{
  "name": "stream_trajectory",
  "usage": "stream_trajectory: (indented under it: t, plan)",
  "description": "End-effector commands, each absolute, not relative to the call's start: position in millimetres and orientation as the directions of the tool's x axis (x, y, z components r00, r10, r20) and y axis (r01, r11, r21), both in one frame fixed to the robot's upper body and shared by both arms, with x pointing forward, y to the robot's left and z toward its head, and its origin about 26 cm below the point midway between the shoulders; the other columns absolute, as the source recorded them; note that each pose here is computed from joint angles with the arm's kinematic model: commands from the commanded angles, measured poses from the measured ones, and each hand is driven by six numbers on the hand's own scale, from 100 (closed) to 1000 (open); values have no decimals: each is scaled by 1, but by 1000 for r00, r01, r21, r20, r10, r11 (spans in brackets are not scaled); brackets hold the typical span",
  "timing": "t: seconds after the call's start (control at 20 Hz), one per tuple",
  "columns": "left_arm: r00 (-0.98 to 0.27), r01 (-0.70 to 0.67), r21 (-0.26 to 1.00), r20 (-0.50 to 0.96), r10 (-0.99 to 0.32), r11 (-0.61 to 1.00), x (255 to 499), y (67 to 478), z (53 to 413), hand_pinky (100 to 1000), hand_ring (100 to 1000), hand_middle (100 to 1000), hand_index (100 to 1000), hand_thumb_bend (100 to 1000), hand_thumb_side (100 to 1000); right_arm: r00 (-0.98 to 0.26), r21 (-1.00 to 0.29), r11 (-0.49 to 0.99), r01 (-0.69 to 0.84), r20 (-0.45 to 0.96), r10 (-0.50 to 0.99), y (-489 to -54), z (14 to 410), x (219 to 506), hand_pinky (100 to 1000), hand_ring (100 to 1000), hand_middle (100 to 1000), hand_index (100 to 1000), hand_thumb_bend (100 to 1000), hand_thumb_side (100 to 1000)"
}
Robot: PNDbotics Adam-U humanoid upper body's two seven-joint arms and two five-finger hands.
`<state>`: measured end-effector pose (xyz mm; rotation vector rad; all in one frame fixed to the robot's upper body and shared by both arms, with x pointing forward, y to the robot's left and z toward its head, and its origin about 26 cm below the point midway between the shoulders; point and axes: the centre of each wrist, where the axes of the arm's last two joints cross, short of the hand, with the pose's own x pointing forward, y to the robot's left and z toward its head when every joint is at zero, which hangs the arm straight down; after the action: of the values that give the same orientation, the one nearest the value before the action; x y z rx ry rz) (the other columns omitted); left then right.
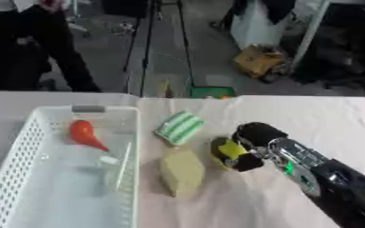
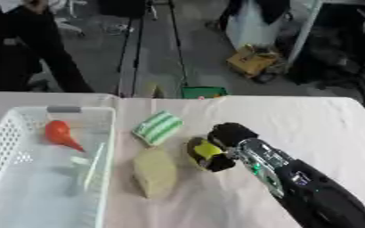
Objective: Pick up objects on the table and place them in the box.
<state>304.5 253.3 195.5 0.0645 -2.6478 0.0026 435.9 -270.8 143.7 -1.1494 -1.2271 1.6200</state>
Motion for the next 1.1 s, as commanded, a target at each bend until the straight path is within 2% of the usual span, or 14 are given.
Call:
stream_trajectory:
  t: [0.05, 0.5, 1.1]
  plan:
    - [-893, -41, 12, 449, -42, 999, 303, 251, 203, 955, 935, 1000, 934, 106, 1000, -259, -974, -225, -22, -212, 942, -280, 160, 438, 829, 708, 290, 492, 367, 659]
    - [-892, -43, 12, 450, -43, 999, 303, 252, 202, 955, 935, 1000, 934, 106, 1000, -253, -979, -205, -2, -198, 947, -280, 166, 436, 823, 665, 229, 429, 302, 599]
    - [-892, -40, 11, 450, -41, 999, 303, 252, 203, 954, 935, 1000, 934, 107, 1000, -278, -986, -164, 24, -164, 947, -275, 184, 430, 820, 638, 216, 411, 321, 580]
